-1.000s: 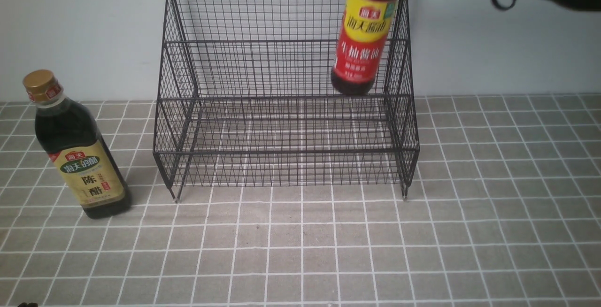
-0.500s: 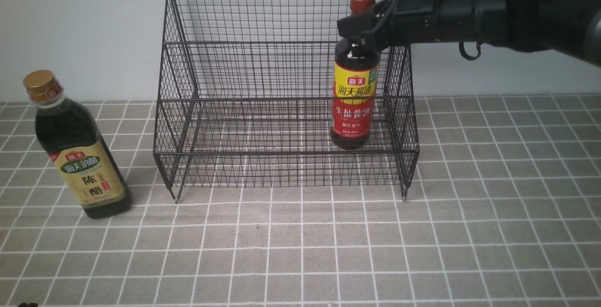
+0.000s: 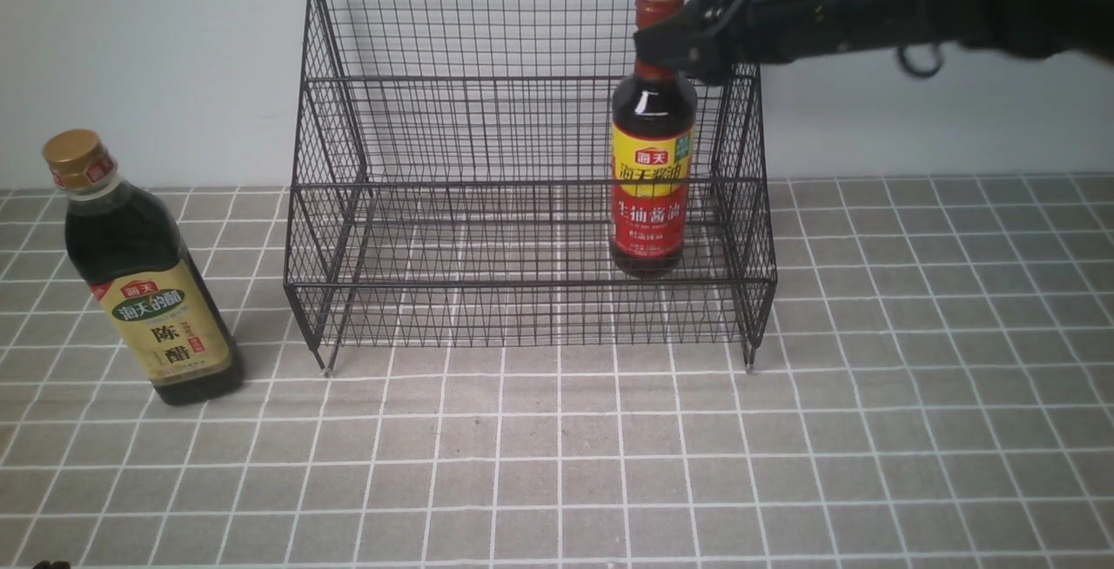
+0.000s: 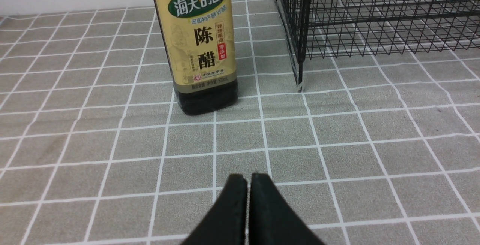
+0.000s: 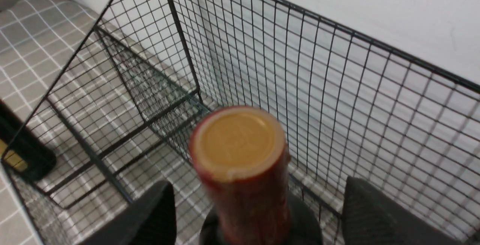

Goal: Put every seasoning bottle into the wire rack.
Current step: Use the left arm to grab the condiment bottle closest to it

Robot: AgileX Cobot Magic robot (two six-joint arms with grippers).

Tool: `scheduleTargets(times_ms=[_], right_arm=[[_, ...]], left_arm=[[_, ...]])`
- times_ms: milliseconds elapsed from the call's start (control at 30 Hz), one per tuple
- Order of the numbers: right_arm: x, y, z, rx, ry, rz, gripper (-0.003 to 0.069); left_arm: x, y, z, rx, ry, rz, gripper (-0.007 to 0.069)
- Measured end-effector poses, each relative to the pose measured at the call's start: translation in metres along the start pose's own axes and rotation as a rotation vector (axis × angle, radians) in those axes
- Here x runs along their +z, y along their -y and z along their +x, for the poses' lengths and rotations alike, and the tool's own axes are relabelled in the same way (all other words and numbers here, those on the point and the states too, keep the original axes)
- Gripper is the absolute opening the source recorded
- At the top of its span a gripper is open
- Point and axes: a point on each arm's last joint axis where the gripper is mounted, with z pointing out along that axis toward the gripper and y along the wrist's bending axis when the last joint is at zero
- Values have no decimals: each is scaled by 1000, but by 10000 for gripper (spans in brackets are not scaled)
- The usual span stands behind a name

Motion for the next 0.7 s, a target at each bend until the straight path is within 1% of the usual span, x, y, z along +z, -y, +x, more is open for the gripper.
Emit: scheduleTargets(times_ms=[100, 167, 200, 233, 300, 333, 367, 400, 433, 467, 500, 533, 567, 633, 700], right_arm=[[-24, -9, -9, 25, -57, 34, 529], [-44, -16, -14, 47, -109, 61, 497], [-53, -20, -16, 57, -136, 67, 465], [-55, -20, -17, 58, -137, 76, 465], [-75, -28, -21, 75, -180, 106, 381], [-101, -39, -26, 94, -214, 138, 257], [-112, -43, -28, 111, -227, 163, 209], [-129, -50, -32, 122, -227, 184, 104], [-141, -55, -34, 134, -220, 203, 56], [-157, -64, -37, 139, -195, 222, 27], [-157, -63, -37, 142, -195, 223, 22], [-177, -74, -39, 148, -152, 243, 3], [-190, -82, -37, 149, -125, 253, -1], [-216, -97, -31, 146, -2, 290, -10], [-238, -110, -17, 140, 85, 314, -10]], left_arm=[[0, 0, 0, 0, 0, 0, -7], [0, 0, 0, 0, 0, 0, -7], [0, 0, 0, 0, 0, 0, -7], [0, 0, 0, 0, 0, 0, -7], [0, 0, 0, 0, 0, 0, -7], [0, 0, 0, 0, 0, 0, -7], [0, 0, 0, 0, 0, 0, -7], [0, 0, 0, 0, 0, 0, -7], [0, 0, 0, 0, 0, 0, -7], [0, 0, 0, 0, 0, 0, -7], [0, 0, 0, 0, 0, 0, -7], [0, 0, 0, 0, 0, 0, -7], [0, 0, 0, 0, 0, 0, -7], [0, 0, 0, 0, 0, 0, -7], [0, 0, 0, 0, 0, 0, -7]])
